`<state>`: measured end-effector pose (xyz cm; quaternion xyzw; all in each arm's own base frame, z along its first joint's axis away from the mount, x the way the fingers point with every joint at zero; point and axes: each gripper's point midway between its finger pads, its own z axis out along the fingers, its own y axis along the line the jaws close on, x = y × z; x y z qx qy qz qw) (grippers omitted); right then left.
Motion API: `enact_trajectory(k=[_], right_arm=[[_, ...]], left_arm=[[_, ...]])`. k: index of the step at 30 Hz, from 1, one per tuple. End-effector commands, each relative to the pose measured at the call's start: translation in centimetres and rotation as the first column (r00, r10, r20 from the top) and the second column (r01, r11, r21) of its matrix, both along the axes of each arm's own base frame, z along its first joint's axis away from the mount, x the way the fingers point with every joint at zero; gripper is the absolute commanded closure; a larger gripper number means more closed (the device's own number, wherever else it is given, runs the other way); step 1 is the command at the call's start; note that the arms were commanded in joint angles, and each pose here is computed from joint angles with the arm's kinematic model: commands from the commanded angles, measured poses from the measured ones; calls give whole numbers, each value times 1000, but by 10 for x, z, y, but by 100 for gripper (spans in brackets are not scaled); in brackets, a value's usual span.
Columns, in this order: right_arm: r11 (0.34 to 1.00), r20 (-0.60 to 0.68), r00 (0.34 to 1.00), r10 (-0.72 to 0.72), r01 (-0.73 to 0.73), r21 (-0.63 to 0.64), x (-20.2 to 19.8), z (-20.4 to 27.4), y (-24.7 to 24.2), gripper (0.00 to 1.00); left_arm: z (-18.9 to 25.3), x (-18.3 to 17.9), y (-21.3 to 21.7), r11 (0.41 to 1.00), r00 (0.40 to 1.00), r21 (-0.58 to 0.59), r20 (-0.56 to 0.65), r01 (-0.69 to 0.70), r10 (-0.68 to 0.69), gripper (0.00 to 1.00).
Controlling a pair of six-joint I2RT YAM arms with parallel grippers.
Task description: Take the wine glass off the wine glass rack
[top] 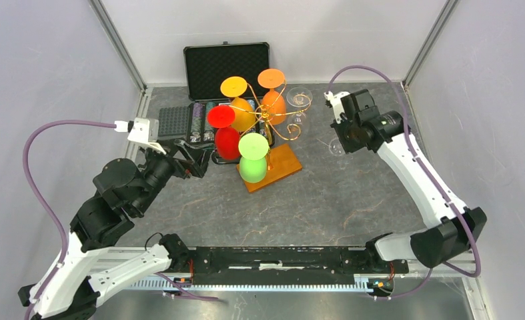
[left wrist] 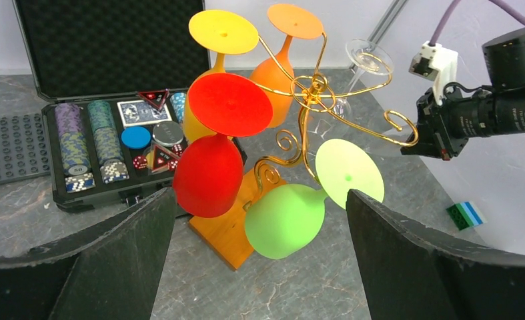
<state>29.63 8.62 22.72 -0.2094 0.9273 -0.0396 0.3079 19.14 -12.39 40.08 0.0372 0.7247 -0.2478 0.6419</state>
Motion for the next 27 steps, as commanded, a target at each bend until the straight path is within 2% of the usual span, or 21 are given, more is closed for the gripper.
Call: enact_trajectory(k=[1,9,13,17,20,22,25,27], right_arm=[[994,-43,993,106,-105,26,7,-9,17,100],[993,-110,987,114,-112,22,23,-26,25,97],[996,-128,987,92,-92,7,29,-32,23,91],[998,-123,990,68,-69,-8,36,-31,20,80],[999,-117,992,44,-47,-23,47,-30,17,77],[999,-119,992,31,-35,-33,56,-31,16,82],[1000,-113,994,9,-11,-24,66,-28,13,100],[1000,-104,995,0,-1,-18,67,-25,10,100]], left_arm=[[-1,9,-3,998,1000,64,28,-11,9,0],[-3,13,-3,995,999,94,32,-22,19,0],[-3,14,-2,994,999,103,37,-29,26,0],[0,13,0,995,999,90,40,-36,33,0],[0,13,1,995,999,90,44,-36,32,0],[0,14,1,995,998,93,45,-43,39,0],[1,15,2,995,998,89,46,-48,44,0],[2,15,1,995,998,84,49,-46,42,0]])
